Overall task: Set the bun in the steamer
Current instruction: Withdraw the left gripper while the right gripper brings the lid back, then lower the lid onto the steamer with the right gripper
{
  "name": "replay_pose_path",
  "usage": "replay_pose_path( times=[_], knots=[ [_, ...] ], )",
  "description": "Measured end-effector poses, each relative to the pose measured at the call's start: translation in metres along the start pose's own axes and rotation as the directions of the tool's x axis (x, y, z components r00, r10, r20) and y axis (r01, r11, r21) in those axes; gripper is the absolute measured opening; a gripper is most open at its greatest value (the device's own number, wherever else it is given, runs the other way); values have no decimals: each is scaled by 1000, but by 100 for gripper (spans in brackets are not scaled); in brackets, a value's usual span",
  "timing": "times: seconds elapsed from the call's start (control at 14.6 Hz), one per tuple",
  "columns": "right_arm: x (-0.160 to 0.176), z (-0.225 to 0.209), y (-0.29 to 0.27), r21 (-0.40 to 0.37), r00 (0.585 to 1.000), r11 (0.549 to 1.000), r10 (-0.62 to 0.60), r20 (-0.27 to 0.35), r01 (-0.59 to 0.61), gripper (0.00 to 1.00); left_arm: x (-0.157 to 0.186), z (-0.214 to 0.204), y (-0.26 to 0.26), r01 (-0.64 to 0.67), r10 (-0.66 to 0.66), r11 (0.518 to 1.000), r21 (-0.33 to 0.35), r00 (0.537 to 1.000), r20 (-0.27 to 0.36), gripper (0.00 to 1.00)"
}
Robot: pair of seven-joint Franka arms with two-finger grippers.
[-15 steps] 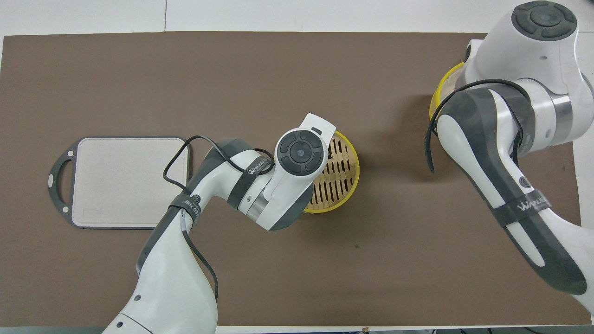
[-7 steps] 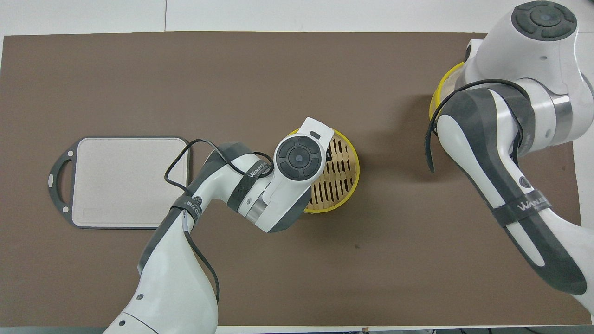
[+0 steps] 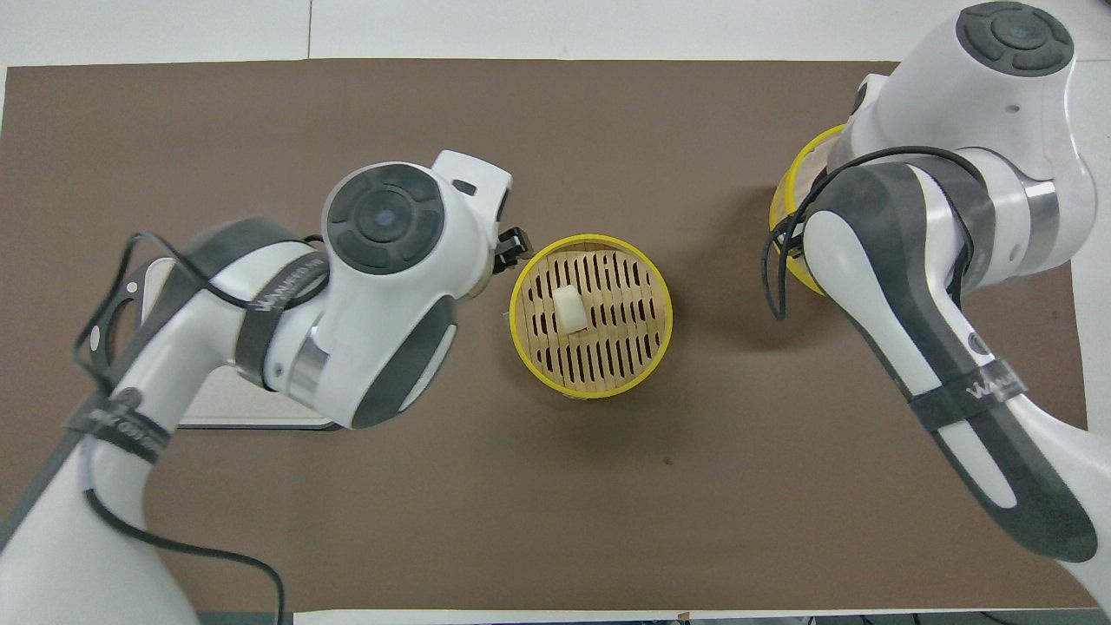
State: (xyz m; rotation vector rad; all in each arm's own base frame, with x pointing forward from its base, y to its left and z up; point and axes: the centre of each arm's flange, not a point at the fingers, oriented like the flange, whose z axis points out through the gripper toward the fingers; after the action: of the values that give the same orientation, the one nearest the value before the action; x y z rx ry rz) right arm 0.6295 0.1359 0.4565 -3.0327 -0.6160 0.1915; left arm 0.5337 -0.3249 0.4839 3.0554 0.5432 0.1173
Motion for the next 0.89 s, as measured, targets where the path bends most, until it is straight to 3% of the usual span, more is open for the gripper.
replay_pose_path(
  times=[0.27,0.48,0.62,0.89],
  knots=[
    [28,-8,-169,15,975,989,149,-163,-149,8,78,-52,-129,-76,73,996,47,996,56,100],
    [37,22,-285,25,953,972,233,-191,-233,8,130,-68,-235,-145,141,988,47,987,80,100],
    [51,36,-311,9,947,969,244,-209,-247,8,144,-70,-271,-185,180,982,44,980,89,100],
    [61,55,-300,-4,947,964,261,-189,-267,8,150,-68,-288,-240,235,970,39,967,98,100]
  ],
)
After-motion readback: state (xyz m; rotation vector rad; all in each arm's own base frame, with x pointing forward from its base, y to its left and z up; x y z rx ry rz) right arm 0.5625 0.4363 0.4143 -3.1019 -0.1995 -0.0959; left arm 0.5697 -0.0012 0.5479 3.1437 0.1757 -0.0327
